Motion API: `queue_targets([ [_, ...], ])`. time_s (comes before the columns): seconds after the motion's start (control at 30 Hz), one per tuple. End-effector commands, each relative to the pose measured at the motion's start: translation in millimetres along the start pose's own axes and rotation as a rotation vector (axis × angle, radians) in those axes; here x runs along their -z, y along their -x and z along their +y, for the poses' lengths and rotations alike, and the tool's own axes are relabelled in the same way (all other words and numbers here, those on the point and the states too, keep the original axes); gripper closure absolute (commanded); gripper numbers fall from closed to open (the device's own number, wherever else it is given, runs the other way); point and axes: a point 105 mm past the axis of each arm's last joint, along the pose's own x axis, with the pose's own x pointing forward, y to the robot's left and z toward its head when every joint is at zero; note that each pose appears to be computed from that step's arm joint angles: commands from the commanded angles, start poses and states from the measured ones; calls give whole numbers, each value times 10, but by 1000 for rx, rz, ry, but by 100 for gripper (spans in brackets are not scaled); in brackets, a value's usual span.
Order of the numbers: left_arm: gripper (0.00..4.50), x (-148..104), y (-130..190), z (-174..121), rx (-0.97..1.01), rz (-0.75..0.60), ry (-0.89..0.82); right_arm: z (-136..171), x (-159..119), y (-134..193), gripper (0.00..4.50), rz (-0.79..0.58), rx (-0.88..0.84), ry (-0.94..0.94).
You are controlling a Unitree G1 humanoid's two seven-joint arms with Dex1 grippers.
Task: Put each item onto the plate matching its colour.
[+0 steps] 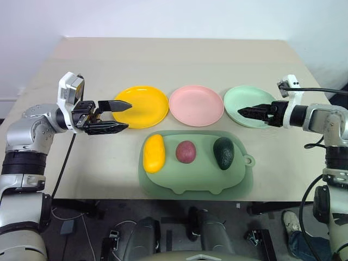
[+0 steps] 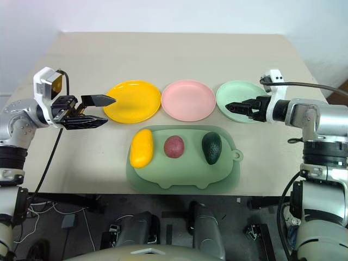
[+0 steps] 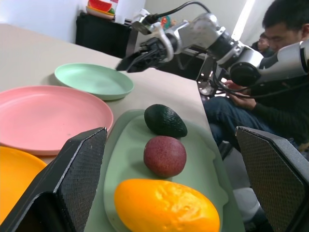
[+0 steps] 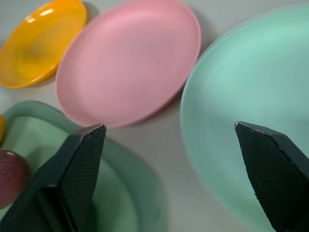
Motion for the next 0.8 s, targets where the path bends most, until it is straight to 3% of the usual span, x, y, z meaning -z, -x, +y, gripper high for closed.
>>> queue_targets([
  [0.03,3,-28,0,-24,12,-9,-26,247,-87,166,0,-23,-45,-63],
  [0.17,3,-10,2,-19,9,-11,-19,403,-91,169,0,-17,-75,-134],
  [0.3,3,4,-8,-16,11,-12,-13,633,140,89,0,37,-165,-140],
  [0.5,3,17,-35,0,16,-13,-6,731,360,35,0,68,-107,-163],
  [0.8,3,14,-36,20,16,-8,1,812,367,112,0,107,47,-176],
])
